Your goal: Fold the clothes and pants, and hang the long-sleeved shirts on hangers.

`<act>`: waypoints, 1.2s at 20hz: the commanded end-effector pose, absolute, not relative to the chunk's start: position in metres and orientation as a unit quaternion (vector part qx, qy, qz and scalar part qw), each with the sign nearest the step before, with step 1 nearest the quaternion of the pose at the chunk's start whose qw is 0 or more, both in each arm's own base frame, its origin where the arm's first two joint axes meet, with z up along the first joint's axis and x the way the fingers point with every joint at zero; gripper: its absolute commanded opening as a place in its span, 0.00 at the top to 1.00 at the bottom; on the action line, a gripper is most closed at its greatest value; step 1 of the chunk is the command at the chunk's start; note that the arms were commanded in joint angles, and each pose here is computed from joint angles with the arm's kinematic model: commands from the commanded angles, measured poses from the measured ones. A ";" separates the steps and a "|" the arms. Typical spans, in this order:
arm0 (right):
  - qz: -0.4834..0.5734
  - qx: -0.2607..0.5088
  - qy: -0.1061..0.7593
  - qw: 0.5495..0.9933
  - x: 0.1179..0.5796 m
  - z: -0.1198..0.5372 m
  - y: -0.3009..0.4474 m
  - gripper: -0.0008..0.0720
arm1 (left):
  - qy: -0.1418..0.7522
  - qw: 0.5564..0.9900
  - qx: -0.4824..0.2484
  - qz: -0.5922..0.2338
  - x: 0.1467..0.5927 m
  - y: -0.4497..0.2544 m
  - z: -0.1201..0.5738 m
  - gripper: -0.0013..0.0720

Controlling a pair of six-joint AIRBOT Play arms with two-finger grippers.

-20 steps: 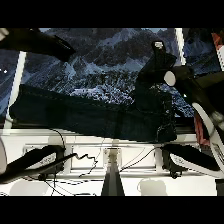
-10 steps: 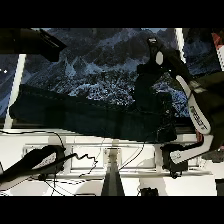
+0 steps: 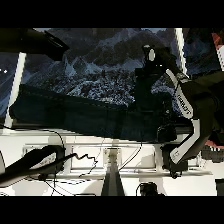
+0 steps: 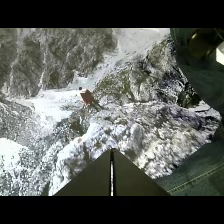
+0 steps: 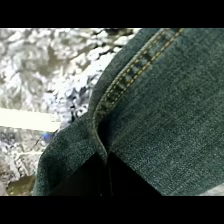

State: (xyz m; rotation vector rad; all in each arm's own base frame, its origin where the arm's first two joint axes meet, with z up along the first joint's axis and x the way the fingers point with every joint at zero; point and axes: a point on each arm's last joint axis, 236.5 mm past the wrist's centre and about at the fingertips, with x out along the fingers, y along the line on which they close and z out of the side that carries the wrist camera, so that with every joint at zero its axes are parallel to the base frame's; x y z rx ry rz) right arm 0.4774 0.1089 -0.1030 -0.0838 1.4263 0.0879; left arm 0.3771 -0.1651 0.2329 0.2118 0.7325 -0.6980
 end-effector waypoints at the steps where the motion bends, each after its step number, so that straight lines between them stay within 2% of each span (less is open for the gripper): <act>1: 0.047 -0.044 0.634 0.770 0.495 -0.082 0.113 0.96 | 0.355 0.867 0.100 -0.333 0.380 -0.165 0.228 0.96; 4: 0.102 -0.057 0.602 0.790 0.501 -0.030 0.145 0.96 | 0.356 0.867 0.100 -0.333 0.380 -0.165 0.228 0.96; 7: 0.230 -0.097 0.527 0.812 0.490 0.037 0.212 0.96 | 0.355 0.868 0.100 -0.333 0.379 -0.165 0.229 0.96; 10: 0.340 -0.114 0.451 0.818 0.449 0.111 0.276 0.96 | 0.354 0.867 0.102 -0.334 0.375 -0.165 0.232 0.96; 14: 0.379 -0.142 0.417 0.814 0.395 0.174 0.284 0.96 | 0.339 0.875 0.109 -0.330 0.367 -0.160 0.245 0.96; 16: 0.341 -0.185 0.458 0.800 0.384 0.162 0.247 0.96 | 0.346 0.876 0.120 -0.314 0.366 -0.151 0.243 0.96; 18: 0.297 -0.207 0.538 0.761 0.371 0.124 0.201 0.96 | 0.368 0.875 0.117 -0.293 0.368 -0.143 0.231 0.96; 21: 0.251 -0.182 0.624 0.718 0.361 0.058 0.148 0.96 | 0.410 0.856 0.098 -0.298 0.366 -0.146 0.186 0.96; 24: 0.197 -0.138 0.675 0.698 0.353 0.007 0.099 0.96 | 0.432 0.845 0.004 -0.316 0.367 -0.173 0.134 0.96</act>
